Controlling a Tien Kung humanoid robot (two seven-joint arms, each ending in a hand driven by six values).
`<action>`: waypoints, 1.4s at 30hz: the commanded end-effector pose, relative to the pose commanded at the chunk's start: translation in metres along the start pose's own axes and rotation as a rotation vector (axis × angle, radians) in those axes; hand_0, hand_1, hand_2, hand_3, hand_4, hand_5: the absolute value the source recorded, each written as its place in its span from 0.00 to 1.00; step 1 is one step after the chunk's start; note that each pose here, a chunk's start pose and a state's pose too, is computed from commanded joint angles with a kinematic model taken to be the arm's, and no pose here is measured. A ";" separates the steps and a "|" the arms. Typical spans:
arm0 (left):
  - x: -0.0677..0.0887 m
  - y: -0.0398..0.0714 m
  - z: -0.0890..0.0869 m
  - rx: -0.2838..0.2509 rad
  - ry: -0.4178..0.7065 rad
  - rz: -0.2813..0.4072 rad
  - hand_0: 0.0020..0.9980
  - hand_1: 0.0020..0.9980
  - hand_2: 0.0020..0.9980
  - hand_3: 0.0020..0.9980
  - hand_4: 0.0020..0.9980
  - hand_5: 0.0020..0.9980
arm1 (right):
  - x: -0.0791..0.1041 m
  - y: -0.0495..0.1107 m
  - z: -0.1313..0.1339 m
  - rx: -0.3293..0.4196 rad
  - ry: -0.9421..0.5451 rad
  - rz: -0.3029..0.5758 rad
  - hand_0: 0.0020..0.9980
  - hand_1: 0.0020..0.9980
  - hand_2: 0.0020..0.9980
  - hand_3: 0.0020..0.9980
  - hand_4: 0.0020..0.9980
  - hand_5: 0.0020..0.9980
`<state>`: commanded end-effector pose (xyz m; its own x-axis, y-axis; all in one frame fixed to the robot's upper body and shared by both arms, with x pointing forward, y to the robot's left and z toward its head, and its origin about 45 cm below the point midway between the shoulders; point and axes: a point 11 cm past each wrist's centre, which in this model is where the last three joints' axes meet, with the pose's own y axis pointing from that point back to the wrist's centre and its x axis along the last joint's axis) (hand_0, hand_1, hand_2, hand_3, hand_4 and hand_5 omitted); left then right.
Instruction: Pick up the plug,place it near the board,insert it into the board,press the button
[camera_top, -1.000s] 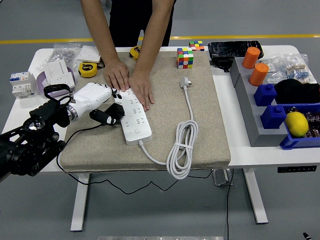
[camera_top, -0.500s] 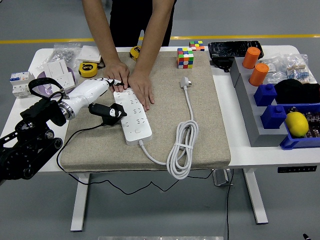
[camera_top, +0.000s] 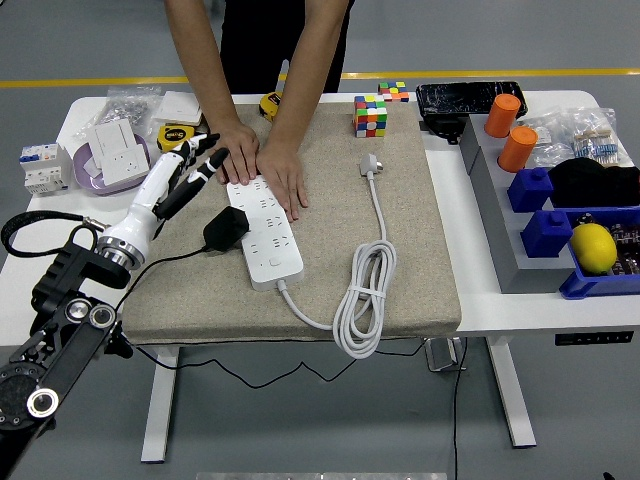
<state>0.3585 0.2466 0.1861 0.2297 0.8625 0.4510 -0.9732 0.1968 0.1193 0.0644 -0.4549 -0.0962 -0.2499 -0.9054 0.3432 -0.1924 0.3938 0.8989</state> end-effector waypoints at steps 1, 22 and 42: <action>-0.004 0.004 -0.006 0.018 -0.008 -0.014 0.95 0.95 0.91 0.89 0.98 1.00 | 0.000 0.000 0.001 -0.002 0.001 0.000 0.89 0.82 0.77 0.79 1.00 0.85; -0.017 0.011 -0.044 0.092 -0.277 -0.121 0.95 0.94 0.90 0.88 0.95 1.00 | 0.004 0.000 -0.003 0.005 0.001 0.007 0.89 0.82 0.77 0.79 1.00 0.86; -0.034 -0.003 -0.026 0.018 -0.484 -0.223 0.95 0.94 0.89 0.87 0.94 1.00 | 0.005 0.000 -0.008 0.013 0.000 0.009 0.89 0.82 0.77 0.79 1.00 0.87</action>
<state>0.3537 0.2286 0.1473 0.4156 0.4860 0.7688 -0.9004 0.3397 0.2720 0.0712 -0.4612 -0.0925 -0.2512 -0.9020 0.3512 -0.2028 0.4038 0.8921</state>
